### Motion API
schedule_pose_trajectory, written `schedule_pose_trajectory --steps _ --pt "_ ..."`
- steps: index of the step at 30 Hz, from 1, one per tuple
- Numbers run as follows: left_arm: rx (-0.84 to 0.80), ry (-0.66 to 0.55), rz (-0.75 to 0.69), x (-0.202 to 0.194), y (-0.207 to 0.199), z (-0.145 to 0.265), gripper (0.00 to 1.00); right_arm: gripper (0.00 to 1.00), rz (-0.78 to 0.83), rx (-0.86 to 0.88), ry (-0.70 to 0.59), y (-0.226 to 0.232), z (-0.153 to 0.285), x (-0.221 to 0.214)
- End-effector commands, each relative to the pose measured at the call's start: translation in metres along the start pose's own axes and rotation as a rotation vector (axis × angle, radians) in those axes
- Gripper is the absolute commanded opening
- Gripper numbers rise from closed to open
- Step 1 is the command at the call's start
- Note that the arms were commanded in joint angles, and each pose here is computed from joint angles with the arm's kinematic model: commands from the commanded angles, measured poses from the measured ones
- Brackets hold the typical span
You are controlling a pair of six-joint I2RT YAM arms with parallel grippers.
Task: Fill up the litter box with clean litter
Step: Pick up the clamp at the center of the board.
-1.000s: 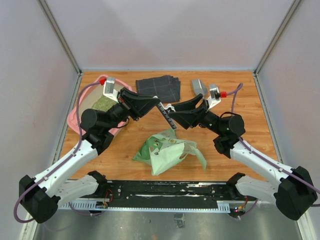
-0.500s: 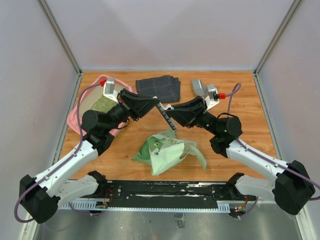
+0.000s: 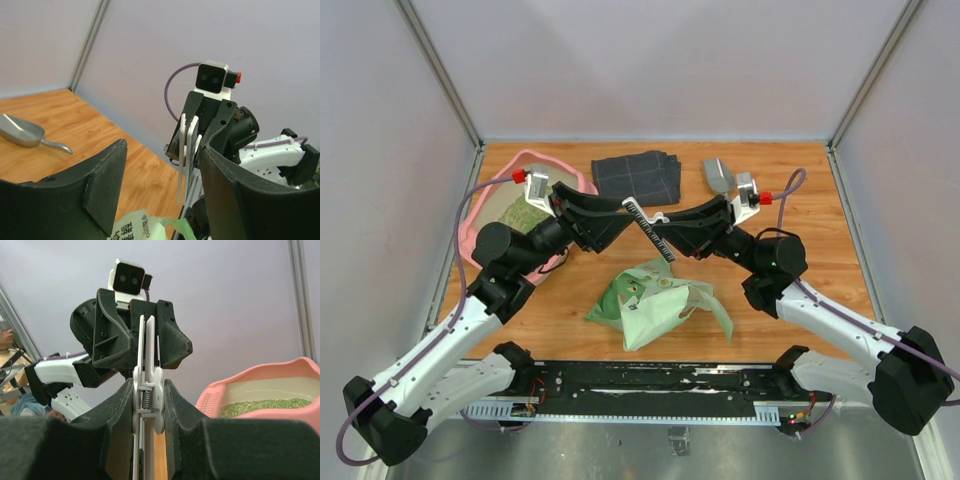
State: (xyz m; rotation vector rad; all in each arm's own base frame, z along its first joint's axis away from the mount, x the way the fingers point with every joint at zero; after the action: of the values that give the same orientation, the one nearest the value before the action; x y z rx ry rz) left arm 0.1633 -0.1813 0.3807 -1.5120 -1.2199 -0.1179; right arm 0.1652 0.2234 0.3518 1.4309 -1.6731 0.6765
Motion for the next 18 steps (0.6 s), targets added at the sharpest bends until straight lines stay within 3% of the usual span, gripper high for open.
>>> schedule_pose_trajectory --steps 1,5,6,7,11,14,18 --pt "-0.055 0.050 -0.027 -0.0007 -0.0082 0.0006 0.65 0.01 0.065 0.095 -0.016 0.0070 -0.0060 0.0074" --pt "-0.103 0.053 -0.026 -0.0013 -0.0118 0.0002 0.58 0.01 0.034 0.149 0.028 0.0096 -0.0108 0.0062" --pt "-0.104 0.047 -0.028 -0.0009 -0.0122 0.0005 0.50 0.01 0.026 0.163 0.031 0.0102 -0.0114 0.0061" --pt "-0.101 0.039 -0.028 -0.0006 -0.0117 0.0009 0.34 0.04 0.011 0.167 0.030 0.0106 -0.0115 0.0050" --pt "-0.142 0.039 -0.022 -0.0022 -0.0140 0.0018 0.02 0.31 -0.057 0.104 0.003 0.0077 -0.0093 0.0018" --pt "-0.156 0.037 0.010 -0.0042 -0.0134 0.0013 0.00 0.43 -0.128 0.050 -0.039 0.0057 -0.0100 0.0032" --pt "-0.178 -0.014 0.051 -0.0037 -0.0144 0.0036 0.00 0.40 -0.172 0.032 -0.126 0.0078 -0.0129 0.0039"
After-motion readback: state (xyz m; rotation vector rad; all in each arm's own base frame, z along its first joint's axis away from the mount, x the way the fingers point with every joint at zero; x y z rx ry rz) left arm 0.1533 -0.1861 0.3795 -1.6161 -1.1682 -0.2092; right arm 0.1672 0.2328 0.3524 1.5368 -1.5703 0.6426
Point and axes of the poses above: each gripper's point midway between its finger pads, its own z axis back along the fingers, its own y axis along the line the jaws close on, x = y × z, the point moved 9 cm from there along z, back along the fingers, and after that the axes turned 15 degrees about z, right-handed, at the moved point
